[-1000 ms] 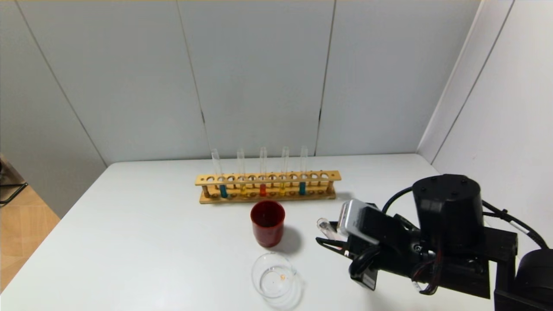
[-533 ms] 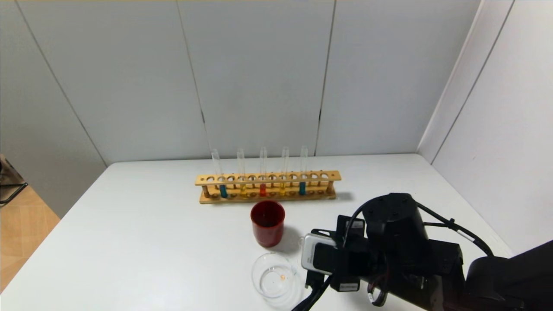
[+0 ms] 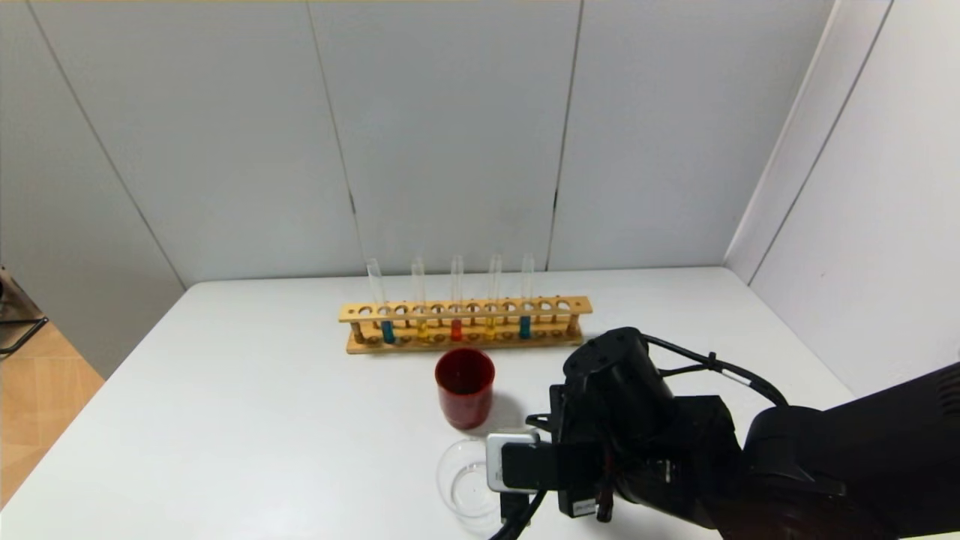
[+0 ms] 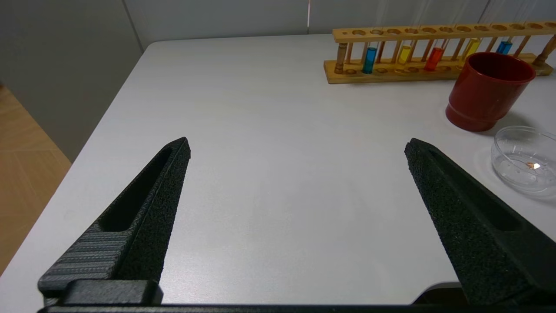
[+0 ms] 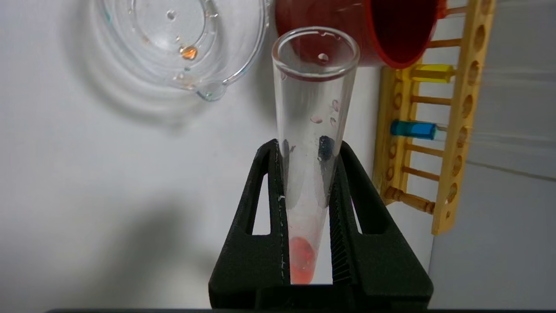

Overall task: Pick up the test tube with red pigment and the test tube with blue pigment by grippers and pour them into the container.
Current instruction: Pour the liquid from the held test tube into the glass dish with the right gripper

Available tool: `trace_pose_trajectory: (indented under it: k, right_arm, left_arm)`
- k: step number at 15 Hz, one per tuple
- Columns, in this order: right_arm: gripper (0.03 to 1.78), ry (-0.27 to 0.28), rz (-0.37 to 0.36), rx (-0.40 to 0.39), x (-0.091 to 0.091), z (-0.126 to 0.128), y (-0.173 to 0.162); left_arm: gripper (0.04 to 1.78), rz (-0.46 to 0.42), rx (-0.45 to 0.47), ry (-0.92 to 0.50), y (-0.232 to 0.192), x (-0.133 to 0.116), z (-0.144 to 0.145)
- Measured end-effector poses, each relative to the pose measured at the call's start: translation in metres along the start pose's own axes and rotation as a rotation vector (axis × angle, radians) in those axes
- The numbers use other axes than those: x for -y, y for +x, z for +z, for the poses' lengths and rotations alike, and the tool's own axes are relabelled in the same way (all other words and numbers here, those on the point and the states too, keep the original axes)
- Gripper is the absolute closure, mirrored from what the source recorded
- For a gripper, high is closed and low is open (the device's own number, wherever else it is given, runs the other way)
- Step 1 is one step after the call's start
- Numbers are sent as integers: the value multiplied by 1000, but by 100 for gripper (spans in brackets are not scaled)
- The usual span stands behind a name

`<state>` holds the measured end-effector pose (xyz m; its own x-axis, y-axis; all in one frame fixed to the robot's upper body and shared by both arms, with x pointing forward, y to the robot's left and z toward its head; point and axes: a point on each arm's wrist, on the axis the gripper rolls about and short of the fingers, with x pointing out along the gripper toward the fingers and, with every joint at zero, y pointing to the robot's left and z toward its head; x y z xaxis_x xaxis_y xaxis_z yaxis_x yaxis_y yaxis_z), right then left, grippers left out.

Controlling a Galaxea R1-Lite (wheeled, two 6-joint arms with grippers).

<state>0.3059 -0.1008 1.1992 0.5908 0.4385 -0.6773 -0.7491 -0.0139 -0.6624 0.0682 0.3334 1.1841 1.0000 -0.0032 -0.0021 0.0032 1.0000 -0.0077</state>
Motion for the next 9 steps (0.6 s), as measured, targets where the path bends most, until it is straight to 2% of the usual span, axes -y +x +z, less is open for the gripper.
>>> trace_pose_trajectory:
  k: [4,6,9]
  right_arm:
    - [146,-116,-39,-87,8,4,7]
    - [146,-130,-41,-95,12,8,14]
    - [146,-155,-4,-128,11,9,20]
  left_arm:
    - [7,0,0,-1,0,0,0]
    - [7,0,0,-1,0,0,0]
    - [7,0,0,-1,0,0,0]
